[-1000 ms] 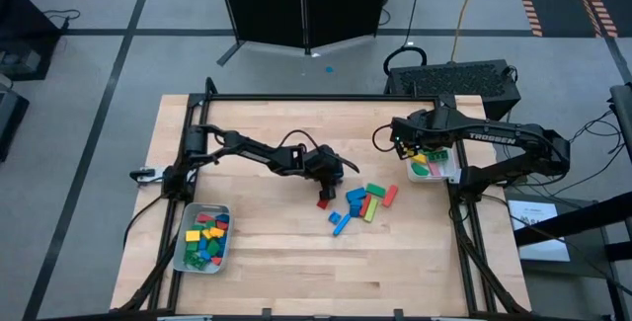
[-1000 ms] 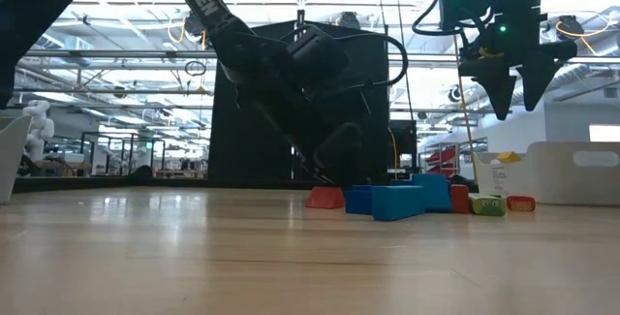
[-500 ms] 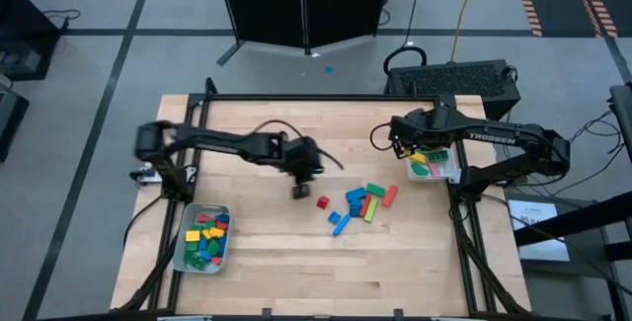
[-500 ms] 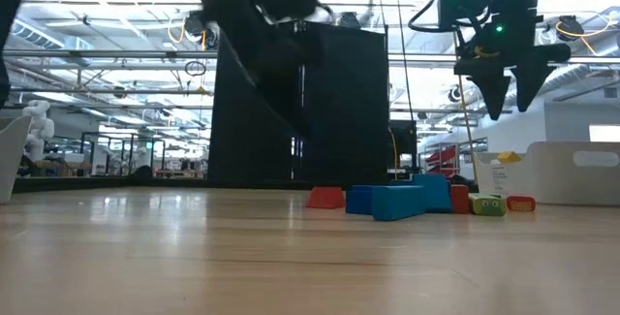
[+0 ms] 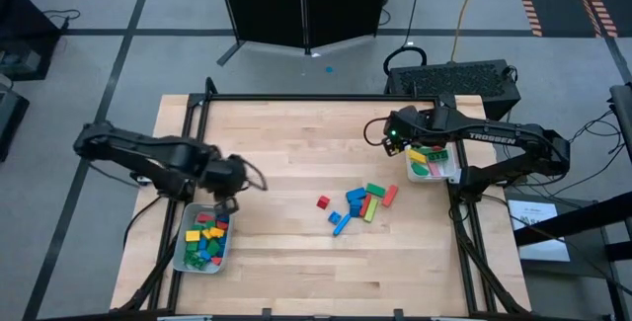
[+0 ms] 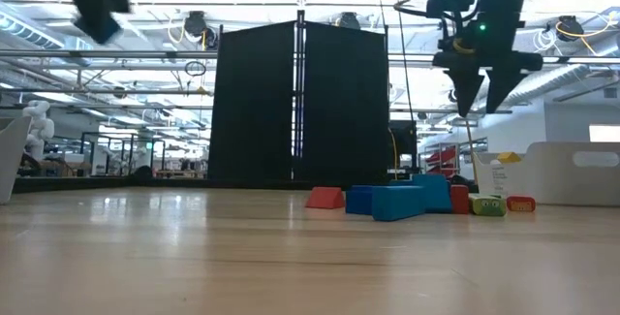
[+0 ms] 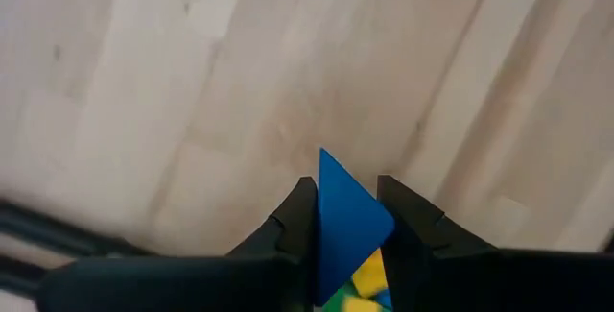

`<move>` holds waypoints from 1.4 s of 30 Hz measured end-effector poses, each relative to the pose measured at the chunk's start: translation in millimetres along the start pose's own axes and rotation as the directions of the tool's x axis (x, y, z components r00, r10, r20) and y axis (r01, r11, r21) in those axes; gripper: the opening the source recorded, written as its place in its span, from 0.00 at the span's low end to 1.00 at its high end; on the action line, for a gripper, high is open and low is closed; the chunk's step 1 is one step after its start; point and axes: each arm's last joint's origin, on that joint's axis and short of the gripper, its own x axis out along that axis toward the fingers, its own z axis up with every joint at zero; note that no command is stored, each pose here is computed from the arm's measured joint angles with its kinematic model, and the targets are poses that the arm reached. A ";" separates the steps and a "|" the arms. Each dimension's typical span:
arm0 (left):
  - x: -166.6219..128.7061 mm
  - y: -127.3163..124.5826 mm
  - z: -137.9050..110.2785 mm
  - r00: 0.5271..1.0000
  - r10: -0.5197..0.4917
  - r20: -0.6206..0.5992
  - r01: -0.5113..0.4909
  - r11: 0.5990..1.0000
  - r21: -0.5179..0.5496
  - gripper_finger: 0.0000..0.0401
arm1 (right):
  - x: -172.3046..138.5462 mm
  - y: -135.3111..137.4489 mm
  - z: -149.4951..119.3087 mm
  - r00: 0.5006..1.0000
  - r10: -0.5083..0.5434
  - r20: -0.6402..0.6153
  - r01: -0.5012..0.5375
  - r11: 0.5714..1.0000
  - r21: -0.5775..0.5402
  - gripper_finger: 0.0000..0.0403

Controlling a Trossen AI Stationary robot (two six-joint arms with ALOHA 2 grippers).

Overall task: Sort blocks by size
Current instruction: Put the blue triangle block into the gray bin, then put the orange triangle block into the gray bin

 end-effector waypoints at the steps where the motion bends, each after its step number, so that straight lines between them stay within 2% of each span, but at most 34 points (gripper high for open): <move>1: -3.2 -1.4 -6.9 1.000 -0.008 0.003 0.008 1.000 -0.022 0.17 | 0.0 0.3 0.2 1.000 0.002 0.002 -0.002 1.000 -0.003 0.72; 8: 5.3 -8.3 -47.5 0.998 -0.032 -0.062 0.024 0.991 -0.130 0.17 | 0.0 0.2 0.0 1.000 0.004 -0.002 -0.004 1.000 -0.019 0.72; 13: 21.9 -16.6 -68.3 0.982 -0.052 -0.182 0.032 0.993 -0.111 0.17 | 0.0 0.2 0.0 1.000 0.004 -0.002 -0.004 1.000 -0.019 0.72; 16: 25.8 -22.1 -74.9 0.977 -0.074 -0.199 0.057 0.994 -0.092 0.17 | 0.0 0.2 0.0 1.000 0.004 -0.002 -0.004 0.999 -0.034 0.72; 18: 25.9 -24.0 -76.8 0.976 -0.082 -0.200 0.063 0.993 -0.098 0.24 | 0.0 0.2 -0.1 1.000 0.004 -0.003 -0.004 0.999 -0.047 0.72; 23: 25.8 -24.9 -77.8 0.976 -0.084 -0.200 0.054 0.987 -0.150 0.53 | 0.0 0.2 0.0 1.000 0.004 -0.003 -0.004 0.999 -0.043 0.72; 27: 25.7 -25.0 -78.0 0.975 -0.088 -0.206 0.053 0.984 -0.167 0.67 | 0.0 0.2 0.0 1.000 0.004 -0.003 -0.004 0.999 -0.044 0.72; 30: 26.5 -24.8 -72.7 0.994 -0.053 -0.097 0.036 0.985 -0.171 0.71 | 0.0 0.2 0.0 1.000 0.004 -0.003 -0.004 0.999 -0.044 0.72; 33: 27.7 -25.9 -54.3 0.986 0.003 0.164 0.028 0.982 -0.187 0.71 | 0.0 0.2 0.0 1.000 0.004 -0.002 -0.004 0.999 -0.044 0.72; 35: 29.0 -23.5 -38.4 0.933 0.103 0.345 -0.027 0.976 -0.218 0.71 | 0.0 0.3 0.1 1.000 0.005 -0.001 -0.005 0.999 -0.043 0.72; 38: 33.7 -21.9 -9.7 0.815 0.235 0.530 -0.114 0.961 -0.252 0.71 | 0.0 1.0 0.8 1.000 0.011 0.005 -0.011 0.999 -0.044 0.72; 40: 40.2 -23.3 11.4 0.761 0.256 0.596 -0.132 0.961 -0.244 0.71 | 0.0 1.5 1.3 1.000 0.017 0.011 -0.016 0.999 -0.052 0.72; 42: 50.0 -24.4 32.3 0.724 0.254 0.641 -0.096 0.958 -0.271 0.71 | -0.1 1.9 1.5 1.000 0.019 0.014 -0.019 0.998 -0.058 0.72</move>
